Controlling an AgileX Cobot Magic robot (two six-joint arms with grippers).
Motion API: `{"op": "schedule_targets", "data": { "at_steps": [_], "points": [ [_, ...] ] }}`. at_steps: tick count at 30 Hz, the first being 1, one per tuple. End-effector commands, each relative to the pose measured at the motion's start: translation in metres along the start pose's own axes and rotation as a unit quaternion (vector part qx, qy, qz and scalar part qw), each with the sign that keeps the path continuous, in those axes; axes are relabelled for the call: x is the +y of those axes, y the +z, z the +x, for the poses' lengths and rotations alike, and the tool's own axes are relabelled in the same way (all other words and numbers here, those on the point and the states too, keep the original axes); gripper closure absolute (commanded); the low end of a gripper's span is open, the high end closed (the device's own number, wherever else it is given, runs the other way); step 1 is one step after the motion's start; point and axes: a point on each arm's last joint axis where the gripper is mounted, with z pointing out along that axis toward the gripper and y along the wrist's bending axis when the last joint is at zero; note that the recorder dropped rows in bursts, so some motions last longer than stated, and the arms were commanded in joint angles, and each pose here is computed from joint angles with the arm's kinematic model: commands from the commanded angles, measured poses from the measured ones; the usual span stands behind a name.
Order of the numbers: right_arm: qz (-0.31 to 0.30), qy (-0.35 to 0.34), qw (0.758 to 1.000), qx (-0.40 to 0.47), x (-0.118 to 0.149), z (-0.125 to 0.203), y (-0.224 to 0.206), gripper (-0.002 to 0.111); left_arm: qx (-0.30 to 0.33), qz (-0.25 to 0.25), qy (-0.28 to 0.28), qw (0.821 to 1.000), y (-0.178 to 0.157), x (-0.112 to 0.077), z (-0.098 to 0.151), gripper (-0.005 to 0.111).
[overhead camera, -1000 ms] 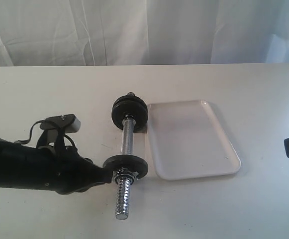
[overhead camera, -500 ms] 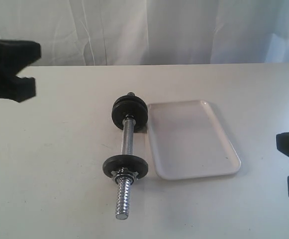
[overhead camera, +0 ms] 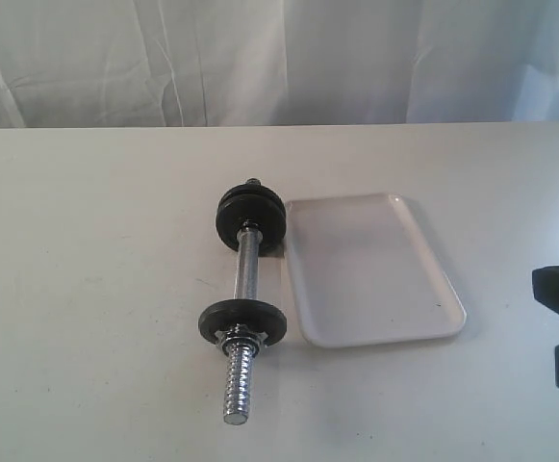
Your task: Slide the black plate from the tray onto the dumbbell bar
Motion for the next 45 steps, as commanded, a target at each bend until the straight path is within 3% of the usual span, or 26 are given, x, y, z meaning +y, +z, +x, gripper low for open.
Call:
{"op": "schedule_targets", "data": {
  "at_steps": [1, 6, 9, 19, 27, 45],
  "points": [
    [0.006, 0.002, 1.0, -0.008, -0.001, 0.005, -0.001, 0.108, -0.006, 0.003, -0.004, 1.0, -0.002, -0.001, -0.002, 0.107],
    [0.053, 0.016, 0.989, -0.138, -0.012, 0.022, 0.002, 0.108, -0.004, -0.005, -0.004, 1.0, -0.002, 0.001, -0.002, 0.107],
    [0.081, -0.017, 0.979, -0.185, -0.017, 0.046, 0.003, 0.108, -0.004, -0.005, -0.004, 1.0, -0.002, 0.001, -0.002, 0.107],
    [0.149, 0.029, 0.969, -0.194, -0.025, 0.09, -0.009, 0.108, -0.004, -0.005, -0.004, 1.0, -0.002, 0.001, -0.002, 0.107],
    [0.161, 0.038, 0.972, -0.17, -0.027, 0.116, 0.0, 0.108, -0.004, -0.005, -0.004, 1.0, -0.002, 0.001, -0.002, 0.107],
    [0.159, 0.043, 0.974, -0.154, -0.028, 0.12, 0.002, 0.108, -0.004, -0.005, -0.004, 1.0, -0.002, 0.001, -0.002, 0.107]
  ]
}}
